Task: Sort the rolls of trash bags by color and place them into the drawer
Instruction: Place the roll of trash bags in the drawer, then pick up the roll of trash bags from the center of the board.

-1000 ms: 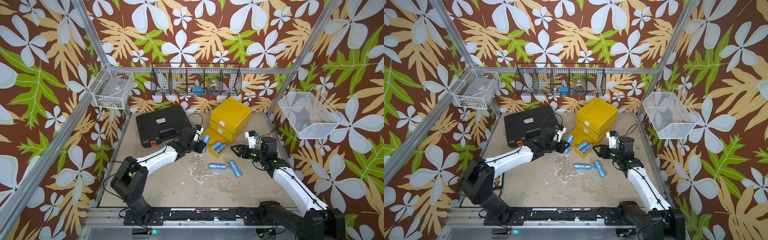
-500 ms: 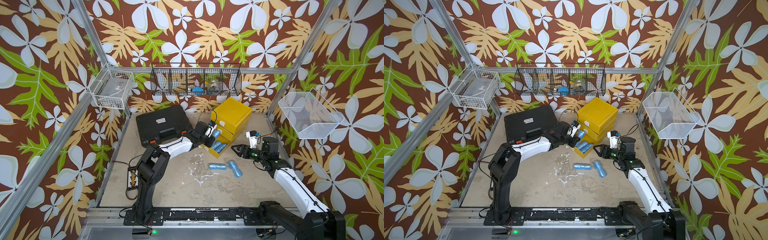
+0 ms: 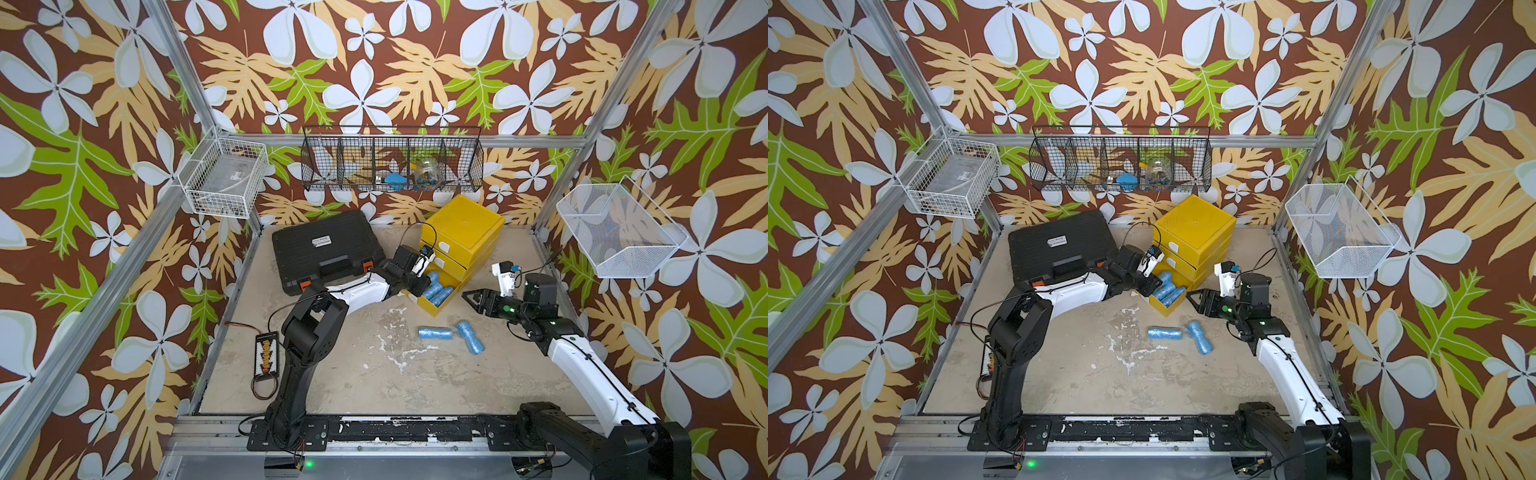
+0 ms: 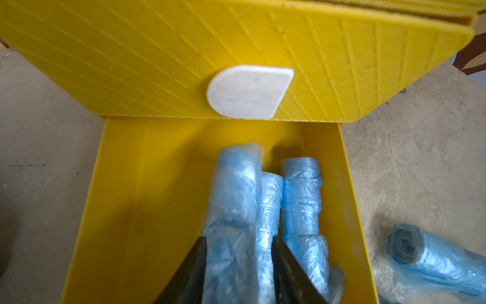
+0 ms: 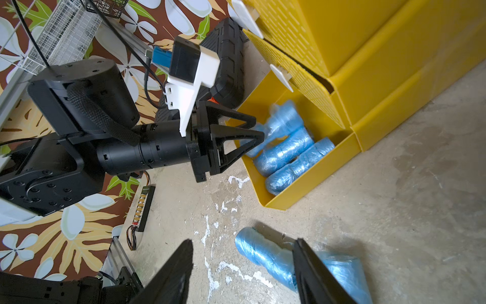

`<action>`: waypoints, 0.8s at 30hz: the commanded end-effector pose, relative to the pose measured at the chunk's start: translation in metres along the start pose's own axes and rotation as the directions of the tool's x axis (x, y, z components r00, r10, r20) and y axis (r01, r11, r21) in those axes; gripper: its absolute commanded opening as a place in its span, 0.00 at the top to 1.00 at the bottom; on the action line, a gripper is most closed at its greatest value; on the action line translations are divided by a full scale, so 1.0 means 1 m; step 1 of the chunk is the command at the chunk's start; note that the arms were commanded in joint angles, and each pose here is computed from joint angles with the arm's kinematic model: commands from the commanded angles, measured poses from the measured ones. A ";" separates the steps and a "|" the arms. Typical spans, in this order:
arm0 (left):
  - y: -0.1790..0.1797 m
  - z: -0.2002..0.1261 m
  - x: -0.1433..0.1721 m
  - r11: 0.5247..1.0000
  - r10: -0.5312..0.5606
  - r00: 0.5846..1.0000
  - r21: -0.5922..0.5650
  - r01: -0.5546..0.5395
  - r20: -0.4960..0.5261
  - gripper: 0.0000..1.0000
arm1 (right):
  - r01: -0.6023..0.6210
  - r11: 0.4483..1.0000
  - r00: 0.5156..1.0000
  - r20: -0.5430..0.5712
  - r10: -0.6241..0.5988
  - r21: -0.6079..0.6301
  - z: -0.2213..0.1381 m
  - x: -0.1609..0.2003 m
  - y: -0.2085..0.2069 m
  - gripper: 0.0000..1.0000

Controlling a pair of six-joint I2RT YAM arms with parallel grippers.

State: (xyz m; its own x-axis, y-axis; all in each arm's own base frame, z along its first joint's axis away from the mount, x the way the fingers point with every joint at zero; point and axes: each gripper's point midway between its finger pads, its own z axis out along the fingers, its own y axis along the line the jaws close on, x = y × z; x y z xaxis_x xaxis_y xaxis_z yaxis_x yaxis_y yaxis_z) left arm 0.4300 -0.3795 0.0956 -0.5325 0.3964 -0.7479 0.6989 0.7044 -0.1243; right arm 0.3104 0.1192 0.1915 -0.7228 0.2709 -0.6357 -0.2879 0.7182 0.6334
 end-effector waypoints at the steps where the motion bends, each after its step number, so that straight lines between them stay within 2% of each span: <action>1: -0.004 -0.006 -0.002 1.000 -0.005 1.000 0.010 0.005 0.010 0.54 | 0.015 1.000 1.000 0.013 -0.015 -0.003 -0.001 -0.004 0.003 0.37; 9: -0.010 -0.035 -0.028 0.998 -0.053 0.995 0.020 0.052 0.088 0.53 | 0.025 0.999 1.000 0.009 -0.026 0.031 -0.002 -0.004 -0.003 0.37; 15: -0.017 -0.066 -0.041 0.984 -0.174 0.976 0.053 0.168 0.127 0.53 | 0.043 0.987 0.999 -0.027 -0.039 0.157 0.000 0.003 -0.028 0.39; 19: -0.029 -0.084 -0.034 0.946 -0.311 0.944 0.127 0.297 0.113 0.52 | 0.049 0.968 0.997 -0.076 -0.031 0.246 0.004 0.016 -0.050 0.42; 24: -0.044 -0.106 -0.012 0.870 -0.463 0.882 0.237 0.432 0.094 0.50 | 0.088 0.944 0.986 -0.162 -0.037 0.317 0.014 0.042 -0.063 0.42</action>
State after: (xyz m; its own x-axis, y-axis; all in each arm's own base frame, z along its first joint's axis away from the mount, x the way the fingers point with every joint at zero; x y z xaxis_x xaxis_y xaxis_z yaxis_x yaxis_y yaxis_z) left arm 0.3673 -0.3499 0.1711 -0.6913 0.0687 -0.7193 0.5431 0.7060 -0.4545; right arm 0.3111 0.0996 0.1331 -0.7897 0.1800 -0.5865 -0.1562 0.8655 0.4759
